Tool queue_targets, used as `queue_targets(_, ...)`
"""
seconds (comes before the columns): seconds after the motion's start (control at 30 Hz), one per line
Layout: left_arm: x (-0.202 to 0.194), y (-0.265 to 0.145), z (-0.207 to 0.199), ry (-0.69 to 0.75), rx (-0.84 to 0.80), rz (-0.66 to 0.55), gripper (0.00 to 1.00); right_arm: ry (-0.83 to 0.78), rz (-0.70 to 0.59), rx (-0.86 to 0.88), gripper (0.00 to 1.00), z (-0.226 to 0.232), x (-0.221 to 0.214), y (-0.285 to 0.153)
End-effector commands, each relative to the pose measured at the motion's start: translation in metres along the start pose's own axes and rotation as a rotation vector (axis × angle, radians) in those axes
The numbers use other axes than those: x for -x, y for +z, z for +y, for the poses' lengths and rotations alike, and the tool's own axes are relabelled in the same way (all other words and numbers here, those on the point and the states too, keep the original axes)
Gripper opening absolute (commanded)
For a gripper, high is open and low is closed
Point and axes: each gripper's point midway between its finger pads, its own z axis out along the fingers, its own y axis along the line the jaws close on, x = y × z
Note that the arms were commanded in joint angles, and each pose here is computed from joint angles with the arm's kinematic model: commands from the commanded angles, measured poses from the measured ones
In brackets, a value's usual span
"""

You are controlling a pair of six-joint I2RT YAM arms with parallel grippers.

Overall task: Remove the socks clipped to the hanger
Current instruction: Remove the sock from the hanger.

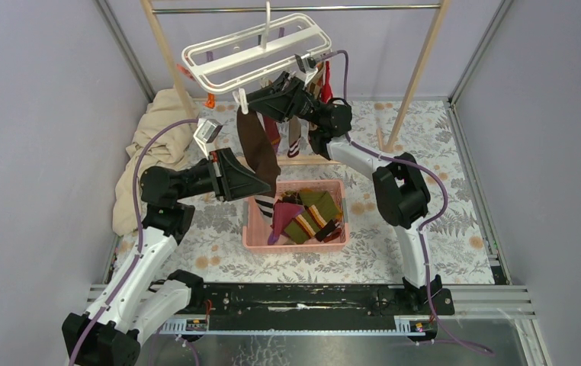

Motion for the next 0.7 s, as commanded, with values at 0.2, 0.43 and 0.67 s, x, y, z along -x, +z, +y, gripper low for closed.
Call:
queue_targets(0.2,0.000,-0.002,-0.013,0.054,-0.056,0.004,0.25,-0.056,-0.022,0.069,0.62,0.023,0.010,0.017)
queue_targets(0.43,-0.004,-0.002,-0.003,0.036,-0.057,0.005,0.25,-0.058,-0.004,0.089,0.61,0.028,0.007,0.022)
queue_targets(0.67,-0.006,-0.003,0.000,0.025,-0.058,0.008,0.25,-0.061,-0.003,0.106,0.57,0.032,0.010,0.026)
